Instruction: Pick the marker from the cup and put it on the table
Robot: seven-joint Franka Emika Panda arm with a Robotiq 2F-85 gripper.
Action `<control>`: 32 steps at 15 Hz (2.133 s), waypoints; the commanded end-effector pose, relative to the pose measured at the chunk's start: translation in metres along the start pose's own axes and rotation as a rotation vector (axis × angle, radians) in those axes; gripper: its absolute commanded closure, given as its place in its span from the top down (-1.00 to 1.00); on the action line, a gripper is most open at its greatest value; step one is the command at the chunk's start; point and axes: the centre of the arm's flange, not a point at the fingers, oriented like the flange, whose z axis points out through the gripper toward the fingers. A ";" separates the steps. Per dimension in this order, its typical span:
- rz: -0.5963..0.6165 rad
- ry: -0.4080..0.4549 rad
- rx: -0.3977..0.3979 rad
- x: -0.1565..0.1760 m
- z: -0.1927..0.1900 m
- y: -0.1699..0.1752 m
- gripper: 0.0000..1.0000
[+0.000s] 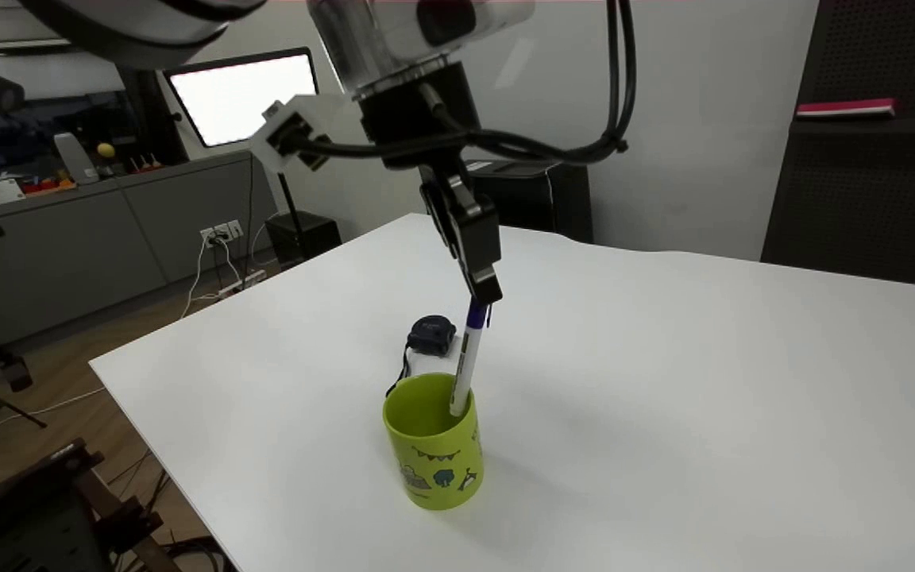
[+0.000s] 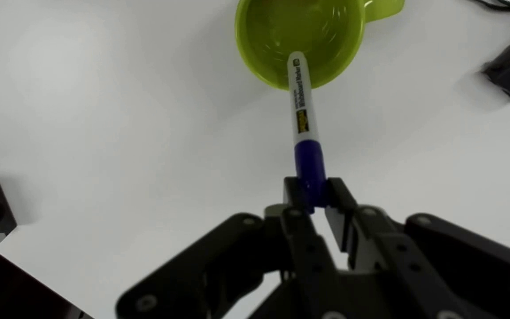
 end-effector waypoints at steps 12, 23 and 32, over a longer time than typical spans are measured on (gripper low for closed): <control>0.051 0.051 0.040 0.048 -0.012 0.010 -0.91; 0.162 0.107 0.118 0.083 0.059 -0.016 -0.91; 0.260 0.163 0.167 0.051 0.102 -0.040 -0.91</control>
